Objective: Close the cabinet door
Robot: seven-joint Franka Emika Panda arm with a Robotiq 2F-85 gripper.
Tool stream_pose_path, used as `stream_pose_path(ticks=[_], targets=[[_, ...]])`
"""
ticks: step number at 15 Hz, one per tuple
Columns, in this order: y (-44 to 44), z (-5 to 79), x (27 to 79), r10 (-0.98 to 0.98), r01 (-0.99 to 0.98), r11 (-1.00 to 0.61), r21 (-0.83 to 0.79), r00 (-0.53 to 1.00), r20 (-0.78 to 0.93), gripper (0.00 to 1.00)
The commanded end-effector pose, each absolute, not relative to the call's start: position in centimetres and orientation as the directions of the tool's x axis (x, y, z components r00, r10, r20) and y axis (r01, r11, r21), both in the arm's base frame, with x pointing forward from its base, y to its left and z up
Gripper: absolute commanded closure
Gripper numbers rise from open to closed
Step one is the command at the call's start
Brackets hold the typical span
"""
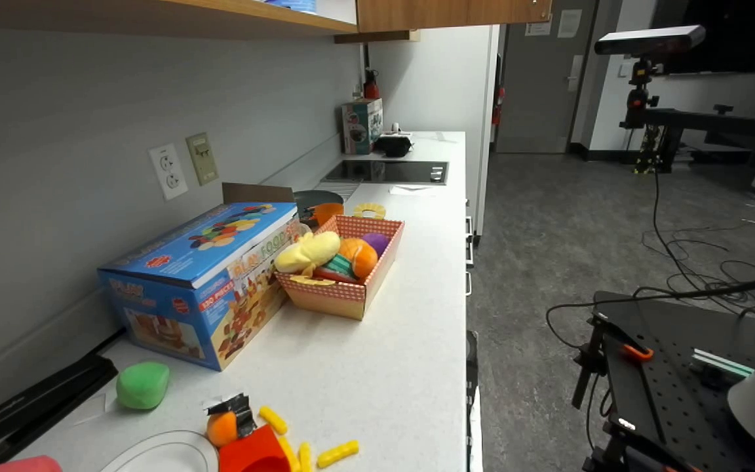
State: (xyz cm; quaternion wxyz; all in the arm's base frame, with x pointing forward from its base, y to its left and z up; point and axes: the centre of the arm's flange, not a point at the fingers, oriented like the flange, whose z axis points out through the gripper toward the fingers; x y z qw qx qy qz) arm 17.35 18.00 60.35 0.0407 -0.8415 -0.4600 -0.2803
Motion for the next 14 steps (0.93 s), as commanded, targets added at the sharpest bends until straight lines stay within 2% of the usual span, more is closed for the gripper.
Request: stream_pose_path(ticks=[1,7,14], targets=[[18.6,63.1,15.0,0.747,0.795,-0.557,0.241,0.352,0.565,0.0],[20.5,66.4,13.5,0.712,0.801,-0.53,0.278,0.242,0.66,0.0],[22.4,67.0,14.8,0.653,0.804,-0.518,0.292,0.151,0.742,0.0]])
